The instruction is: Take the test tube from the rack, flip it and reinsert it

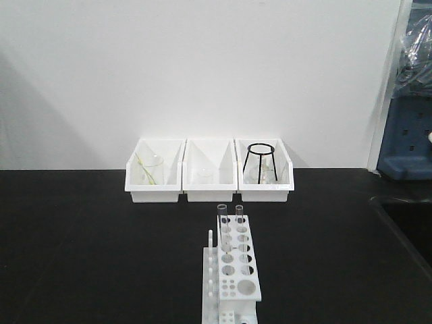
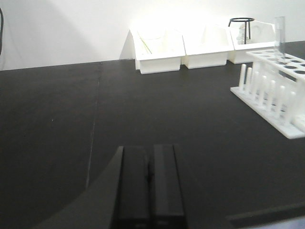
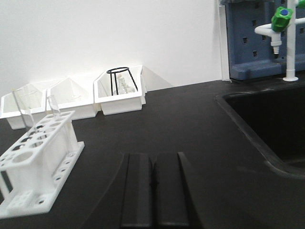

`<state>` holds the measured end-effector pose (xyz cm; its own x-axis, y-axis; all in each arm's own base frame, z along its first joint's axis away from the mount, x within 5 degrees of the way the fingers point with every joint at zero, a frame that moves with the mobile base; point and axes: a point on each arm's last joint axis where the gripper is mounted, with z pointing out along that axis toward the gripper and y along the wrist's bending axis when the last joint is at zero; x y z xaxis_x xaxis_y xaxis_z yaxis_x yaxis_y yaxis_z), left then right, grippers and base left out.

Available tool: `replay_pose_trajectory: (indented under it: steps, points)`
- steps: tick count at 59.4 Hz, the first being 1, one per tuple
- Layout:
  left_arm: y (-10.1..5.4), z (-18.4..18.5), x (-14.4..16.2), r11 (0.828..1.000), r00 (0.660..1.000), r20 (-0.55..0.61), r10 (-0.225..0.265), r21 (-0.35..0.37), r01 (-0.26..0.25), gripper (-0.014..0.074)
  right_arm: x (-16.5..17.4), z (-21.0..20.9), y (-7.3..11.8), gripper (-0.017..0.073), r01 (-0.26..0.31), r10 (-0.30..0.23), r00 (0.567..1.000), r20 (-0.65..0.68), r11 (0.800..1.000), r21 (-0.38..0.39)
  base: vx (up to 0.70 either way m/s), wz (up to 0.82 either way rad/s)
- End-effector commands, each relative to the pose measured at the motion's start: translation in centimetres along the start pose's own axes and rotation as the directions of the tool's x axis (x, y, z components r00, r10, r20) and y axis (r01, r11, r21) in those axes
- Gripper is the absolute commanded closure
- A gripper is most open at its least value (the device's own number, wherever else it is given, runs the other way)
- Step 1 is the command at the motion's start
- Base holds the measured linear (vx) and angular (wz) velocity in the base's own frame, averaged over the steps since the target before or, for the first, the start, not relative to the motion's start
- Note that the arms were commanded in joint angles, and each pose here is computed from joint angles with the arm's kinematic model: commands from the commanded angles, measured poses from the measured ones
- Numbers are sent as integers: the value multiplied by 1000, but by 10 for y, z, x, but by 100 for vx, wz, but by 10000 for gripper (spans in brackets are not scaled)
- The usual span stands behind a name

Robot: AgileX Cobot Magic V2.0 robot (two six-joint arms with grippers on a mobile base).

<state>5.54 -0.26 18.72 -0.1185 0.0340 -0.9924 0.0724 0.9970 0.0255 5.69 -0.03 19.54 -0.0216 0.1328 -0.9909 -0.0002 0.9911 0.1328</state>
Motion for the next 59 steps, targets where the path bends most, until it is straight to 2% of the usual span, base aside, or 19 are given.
replay_pose_trajectory:
  steps: [1, 22, 50, 59]
  points:
    - [-1, -1, -9, 1000, 996, 92, -14, 14, 13, 600, -7, -1, 2, 570, 24, -23, 996, 86, 1000, -17, 32, 3]
    - [-1, -1, -9, 1000, 996, 92, -14, 14, 13, 600, -7, -1, 2, 570, 24, -23, 996, 85, 1000, -17, 22, -1]
    - [-1, -1, -9, 1000, 996, 92, -14, 14, 13, 600, -7, -1, 2, 570, 22, -20, 996, 89, 1000, -18, 3, -1]
    - [-1, -1, -9, 1000, 996, 92, -14, 14, 13, 600, -22, -4, 5, 570, 28, -17, 977, 212, 998, -50, 0, 0]
